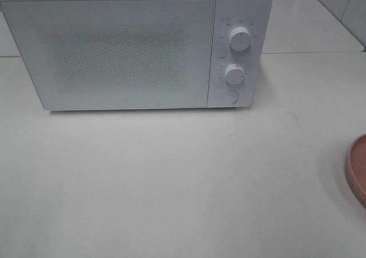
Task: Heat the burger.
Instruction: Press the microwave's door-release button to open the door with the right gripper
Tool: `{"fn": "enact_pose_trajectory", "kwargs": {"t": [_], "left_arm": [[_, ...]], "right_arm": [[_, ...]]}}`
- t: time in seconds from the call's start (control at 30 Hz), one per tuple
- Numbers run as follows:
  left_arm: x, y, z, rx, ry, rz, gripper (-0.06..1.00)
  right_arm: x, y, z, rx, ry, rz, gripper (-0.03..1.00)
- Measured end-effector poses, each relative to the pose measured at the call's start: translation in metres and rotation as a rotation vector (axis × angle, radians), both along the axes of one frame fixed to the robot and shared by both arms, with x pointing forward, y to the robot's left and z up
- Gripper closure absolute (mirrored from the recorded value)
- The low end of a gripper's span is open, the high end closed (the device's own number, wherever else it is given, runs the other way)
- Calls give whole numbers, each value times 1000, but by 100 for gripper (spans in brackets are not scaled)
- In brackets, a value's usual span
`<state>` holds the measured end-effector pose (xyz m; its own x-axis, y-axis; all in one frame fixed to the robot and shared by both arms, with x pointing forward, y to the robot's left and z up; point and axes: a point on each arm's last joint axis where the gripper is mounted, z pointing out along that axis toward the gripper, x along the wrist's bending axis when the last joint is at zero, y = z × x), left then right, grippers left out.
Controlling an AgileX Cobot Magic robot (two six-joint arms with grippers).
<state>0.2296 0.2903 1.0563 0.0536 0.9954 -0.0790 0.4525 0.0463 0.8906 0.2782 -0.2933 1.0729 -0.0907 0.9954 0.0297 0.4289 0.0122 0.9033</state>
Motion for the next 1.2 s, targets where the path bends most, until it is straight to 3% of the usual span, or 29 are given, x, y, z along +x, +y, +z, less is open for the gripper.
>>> {"fn": "enact_pose_trajectory", "kwargs": {"t": [0.67,1.2], "left_arm": [[0,0,0,0,0,0,2],[0,0,0,0,0,0,2]], "right_arm": [[50,3,-17,14,-132,-14,25],[101,6,-28,15,-171,-24,25]]}}
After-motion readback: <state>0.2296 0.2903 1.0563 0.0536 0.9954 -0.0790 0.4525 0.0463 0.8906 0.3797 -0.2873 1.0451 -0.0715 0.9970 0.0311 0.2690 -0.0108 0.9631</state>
